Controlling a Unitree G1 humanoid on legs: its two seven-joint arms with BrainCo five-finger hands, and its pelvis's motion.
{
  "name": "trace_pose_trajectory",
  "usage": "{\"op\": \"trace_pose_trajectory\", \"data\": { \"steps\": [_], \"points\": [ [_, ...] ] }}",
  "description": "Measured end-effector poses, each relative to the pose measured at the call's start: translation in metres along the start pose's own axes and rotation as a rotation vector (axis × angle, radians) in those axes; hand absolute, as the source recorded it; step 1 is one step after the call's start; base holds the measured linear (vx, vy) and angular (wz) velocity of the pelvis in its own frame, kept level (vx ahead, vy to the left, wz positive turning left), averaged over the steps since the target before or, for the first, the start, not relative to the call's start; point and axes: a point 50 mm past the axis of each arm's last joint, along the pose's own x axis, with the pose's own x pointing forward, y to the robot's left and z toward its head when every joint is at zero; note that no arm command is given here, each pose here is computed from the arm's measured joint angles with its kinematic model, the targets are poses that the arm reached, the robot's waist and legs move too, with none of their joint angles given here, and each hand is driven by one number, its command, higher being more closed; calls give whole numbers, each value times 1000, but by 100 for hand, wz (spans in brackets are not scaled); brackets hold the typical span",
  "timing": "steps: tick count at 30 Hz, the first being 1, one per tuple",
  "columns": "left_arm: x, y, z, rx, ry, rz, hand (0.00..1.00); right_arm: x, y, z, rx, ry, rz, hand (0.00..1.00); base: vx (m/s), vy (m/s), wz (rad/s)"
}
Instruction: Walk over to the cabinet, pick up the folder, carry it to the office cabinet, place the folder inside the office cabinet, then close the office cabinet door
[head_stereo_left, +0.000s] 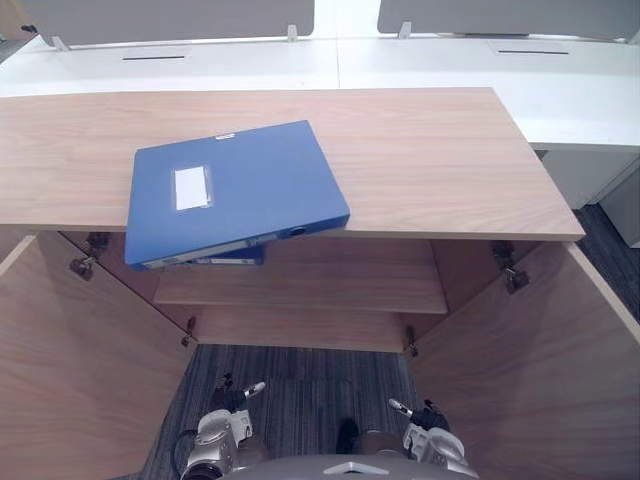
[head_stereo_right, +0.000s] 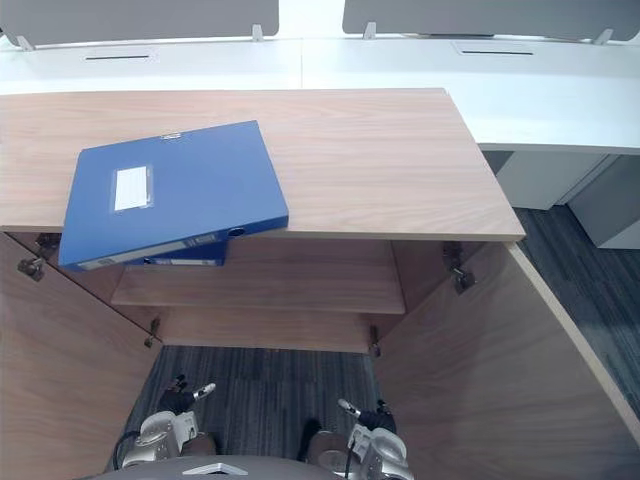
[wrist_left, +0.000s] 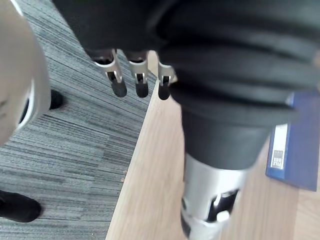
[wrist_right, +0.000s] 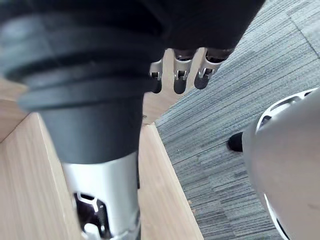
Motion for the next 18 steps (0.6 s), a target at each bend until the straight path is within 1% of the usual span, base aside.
{"op": "trace_pose_trajectory", "data": {
  "steps": [7, 14, 17, 18],
  "points": [
    [-2, 7, -6, 26, 16, 14, 0, -3, -1, -9, 3, 23, -4, 0, 32, 111, -12],
    [-3, 15, -9, 87, 15, 33, 0, -3, -5, -13, -15, 40, -22, 0, -34, -8, 3],
    [-6, 16, -1, 71, -47, 65, 0, -3, -4, -15, -38, 48, -22, 0, -63, -16, 11],
    [-9, 17, 7, 70, -99, 77, 0, -3, -3, -15, -54, 46, -15, 0, -40, -2, 16]
  ]
}}
